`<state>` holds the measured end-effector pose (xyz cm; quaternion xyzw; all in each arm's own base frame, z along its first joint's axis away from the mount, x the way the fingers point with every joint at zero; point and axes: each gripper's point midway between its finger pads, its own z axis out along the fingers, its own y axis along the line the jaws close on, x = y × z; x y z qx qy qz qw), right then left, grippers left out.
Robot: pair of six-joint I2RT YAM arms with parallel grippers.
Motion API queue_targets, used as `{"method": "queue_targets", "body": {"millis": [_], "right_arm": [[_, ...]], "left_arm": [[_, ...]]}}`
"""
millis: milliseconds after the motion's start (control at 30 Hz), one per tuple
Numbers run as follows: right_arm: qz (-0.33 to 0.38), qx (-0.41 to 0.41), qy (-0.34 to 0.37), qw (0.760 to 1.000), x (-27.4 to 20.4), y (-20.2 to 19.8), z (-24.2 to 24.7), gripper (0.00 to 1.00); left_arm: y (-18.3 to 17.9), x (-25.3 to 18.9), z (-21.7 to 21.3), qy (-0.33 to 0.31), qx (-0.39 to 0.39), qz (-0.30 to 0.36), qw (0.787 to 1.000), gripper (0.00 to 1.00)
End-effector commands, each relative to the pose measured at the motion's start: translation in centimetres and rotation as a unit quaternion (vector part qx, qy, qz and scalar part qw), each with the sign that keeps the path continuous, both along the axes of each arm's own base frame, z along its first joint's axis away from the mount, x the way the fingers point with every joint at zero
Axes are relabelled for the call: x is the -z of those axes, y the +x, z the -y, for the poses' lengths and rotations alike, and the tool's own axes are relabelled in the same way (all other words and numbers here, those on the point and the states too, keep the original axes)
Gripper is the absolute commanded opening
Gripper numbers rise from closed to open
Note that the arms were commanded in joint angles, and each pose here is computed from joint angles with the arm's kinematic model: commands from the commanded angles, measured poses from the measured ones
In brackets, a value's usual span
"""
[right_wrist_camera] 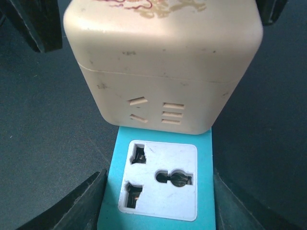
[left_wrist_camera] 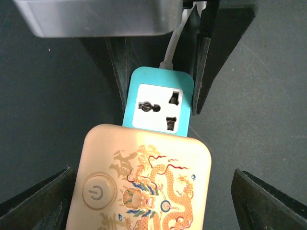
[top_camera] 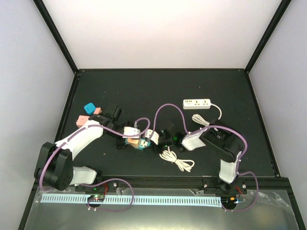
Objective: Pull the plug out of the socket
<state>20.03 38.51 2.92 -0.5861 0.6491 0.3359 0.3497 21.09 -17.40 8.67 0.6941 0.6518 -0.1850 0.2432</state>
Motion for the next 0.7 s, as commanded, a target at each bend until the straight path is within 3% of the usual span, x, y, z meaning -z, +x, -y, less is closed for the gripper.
{"method": "queue_targets", "body": {"millis": [0,400,667], "right_arm": [[0.000,-0.015,-0.020,1.000,1.6,-0.8,0.4,0.25],[-0.020,-0.007,-0.042,0.999,2.6,-0.5,0.3,0.10],[-0.029,-0.009,-0.061,0.998,3.4,-0.5,0.4,0.01]], "left_arm": [[0.4,0.1,0.5,-0.004,0.003,0.005,1.000,0.89],[0.7,-2.6,1.4,-0.032,-0.015,-0.001,0.999,0.46],[-0.1,-3.9,1.3,-0.045,0.012,0.034,0.998,0.35]]}}
